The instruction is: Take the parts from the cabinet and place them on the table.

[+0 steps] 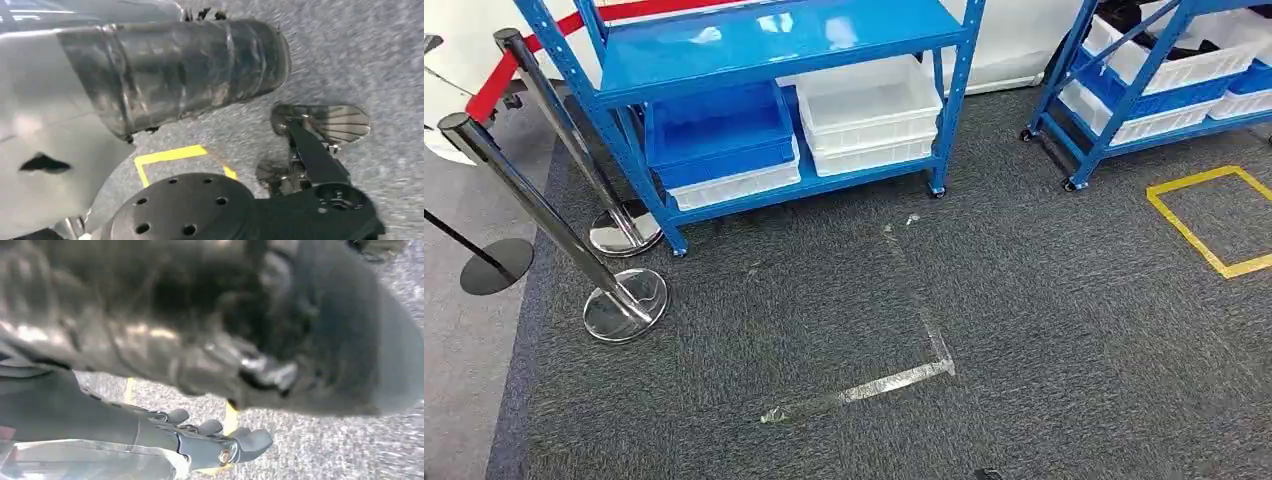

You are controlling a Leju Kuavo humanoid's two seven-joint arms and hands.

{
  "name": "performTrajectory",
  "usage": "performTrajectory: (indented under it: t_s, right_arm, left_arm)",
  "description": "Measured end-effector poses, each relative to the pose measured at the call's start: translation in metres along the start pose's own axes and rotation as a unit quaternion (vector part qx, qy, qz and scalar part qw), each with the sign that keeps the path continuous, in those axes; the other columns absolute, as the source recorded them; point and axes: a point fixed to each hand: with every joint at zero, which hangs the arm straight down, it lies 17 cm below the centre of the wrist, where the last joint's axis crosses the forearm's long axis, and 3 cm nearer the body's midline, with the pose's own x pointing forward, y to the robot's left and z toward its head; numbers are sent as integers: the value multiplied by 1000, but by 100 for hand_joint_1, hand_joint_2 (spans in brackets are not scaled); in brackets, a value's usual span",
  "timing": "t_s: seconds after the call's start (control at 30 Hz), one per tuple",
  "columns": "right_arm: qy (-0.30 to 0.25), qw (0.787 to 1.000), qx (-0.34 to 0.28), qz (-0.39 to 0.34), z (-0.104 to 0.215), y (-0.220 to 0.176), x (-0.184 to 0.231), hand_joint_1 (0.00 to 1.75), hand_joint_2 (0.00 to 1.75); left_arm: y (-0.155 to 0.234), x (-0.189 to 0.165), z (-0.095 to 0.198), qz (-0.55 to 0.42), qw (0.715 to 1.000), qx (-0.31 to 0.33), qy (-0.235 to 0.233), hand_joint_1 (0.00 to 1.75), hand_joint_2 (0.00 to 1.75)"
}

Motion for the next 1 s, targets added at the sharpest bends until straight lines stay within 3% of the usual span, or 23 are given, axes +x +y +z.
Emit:
performTrajectory:
  t_s: [1.0]
  right_arm:
    - [-1, 1000, 9, -15, 1, 12, -5, 0, 0]
  left_arm:
    - [2, 1, 0, -5, 1000, 2, -8, 0, 0]
